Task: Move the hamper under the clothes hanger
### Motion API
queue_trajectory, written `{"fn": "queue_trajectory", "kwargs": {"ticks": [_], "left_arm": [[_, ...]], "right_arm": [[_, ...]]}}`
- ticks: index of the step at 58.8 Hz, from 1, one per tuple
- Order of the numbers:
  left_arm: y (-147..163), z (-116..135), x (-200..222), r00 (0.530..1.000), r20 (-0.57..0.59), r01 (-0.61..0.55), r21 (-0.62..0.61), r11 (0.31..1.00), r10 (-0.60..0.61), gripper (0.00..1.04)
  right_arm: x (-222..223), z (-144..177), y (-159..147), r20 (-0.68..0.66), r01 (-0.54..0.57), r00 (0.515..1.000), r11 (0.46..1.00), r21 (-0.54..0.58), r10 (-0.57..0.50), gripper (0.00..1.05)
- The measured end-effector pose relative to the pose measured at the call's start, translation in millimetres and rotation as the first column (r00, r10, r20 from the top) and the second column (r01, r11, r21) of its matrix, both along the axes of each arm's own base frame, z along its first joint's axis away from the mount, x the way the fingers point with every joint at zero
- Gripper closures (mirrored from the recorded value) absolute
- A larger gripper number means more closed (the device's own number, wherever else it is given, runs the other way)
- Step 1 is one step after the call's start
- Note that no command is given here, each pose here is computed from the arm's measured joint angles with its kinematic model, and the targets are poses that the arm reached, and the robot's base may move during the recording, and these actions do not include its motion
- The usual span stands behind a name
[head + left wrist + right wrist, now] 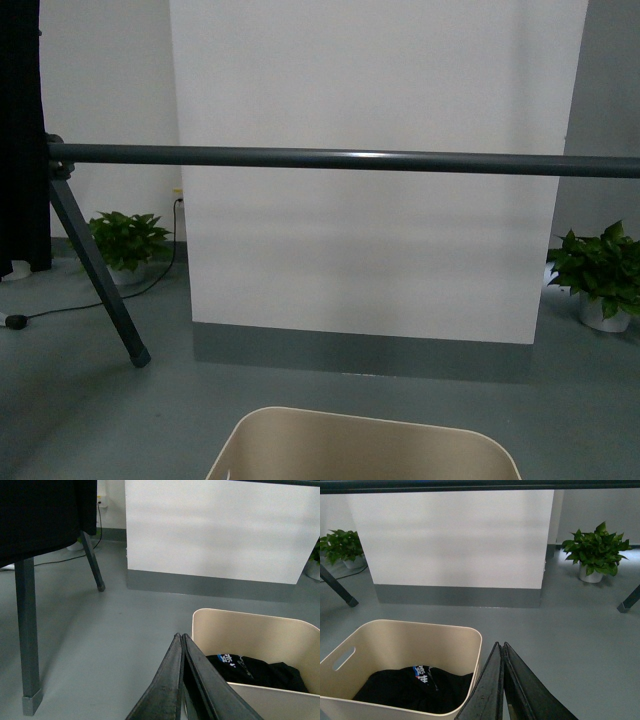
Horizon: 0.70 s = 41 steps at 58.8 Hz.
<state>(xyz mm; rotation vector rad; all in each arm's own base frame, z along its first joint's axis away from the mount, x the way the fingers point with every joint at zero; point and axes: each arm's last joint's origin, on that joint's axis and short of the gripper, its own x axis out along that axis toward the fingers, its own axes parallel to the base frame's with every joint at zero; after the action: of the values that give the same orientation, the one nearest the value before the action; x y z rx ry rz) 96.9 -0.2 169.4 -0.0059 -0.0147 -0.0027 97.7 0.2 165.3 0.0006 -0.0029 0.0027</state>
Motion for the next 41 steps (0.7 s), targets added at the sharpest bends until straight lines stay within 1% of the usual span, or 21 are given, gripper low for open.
{"fn": "queue_trajectory", "kwargs": {"ticks": [21, 23, 24, 25, 30, 31, 35, 41], "left_arm": [[0.0, 0.1, -0.1, 1.0, 0.001, 0.0, 0.0, 1.0, 0.0, 1.01], [0.0, 0.1, -0.1, 1.0, 0.001, 0.0, 0.0, 1.0, 0.0, 0.95], [0.0, 0.1, -0.1, 1.0, 0.001, 0.0, 0.0, 1.0, 0.0, 0.9], [0.0, 0.1, -0.1, 1.0, 0.001, 0.0, 0.0, 1.0, 0.0, 0.86], [0.0, 0.1, -0.1, 1.0, 0.001, 0.0, 0.0, 1.0, 0.0, 0.68], [0.0, 0.1, -0.1, 1.0, 0.001, 0.0, 0.0, 1.0, 0.0, 0.67], [0.0, 0.1, -0.1, 1.0, 0.001, 0.0, 0.0, 1.0, 0.0, 0.52], [0.0, 0.1, -0.1, 1.0, 0.001, 0.0, 0.0, 1.0, 0.0, 0.36]], "right_arm": [[-0.1, 0.0, 0.0, 0.0, 0.0, 1.0, 1.0, 0.0, 0.0, 1.03], [-0.1, 0.0, 0.0, 0.0, 0.0, 1.0, 1.0, -0.001, 0.0, 1.02], [-0.1, 0.0, 0.0, 0.0, 0.0, 1.0, 1.0, -0.001, 0.0, 0.99], [-0.1, 0.0, 0.0, 0.0, 0.0, 1.0, 1.0, -0.001, 0.0, 0.94], [-0.1, 0.0, 0.0, 0.0, 0.0, 1.0, 1.0, -0.001, 0.0, 0.76], [-0.1, 0.0, 0.0, 0.0, 0.0, 1.0, 1.0, -0.001, 0.0, 0.74], [-0.1, 0.0, 0.0, 0.0, 0.0, 1.0, 1.0, -0.001, 0.0, 0.6], [-0.1, 0.0, 0.0, 0.0, 0.0, 1.0, 1.0, -0.001, 0.0, 0.46]]}}
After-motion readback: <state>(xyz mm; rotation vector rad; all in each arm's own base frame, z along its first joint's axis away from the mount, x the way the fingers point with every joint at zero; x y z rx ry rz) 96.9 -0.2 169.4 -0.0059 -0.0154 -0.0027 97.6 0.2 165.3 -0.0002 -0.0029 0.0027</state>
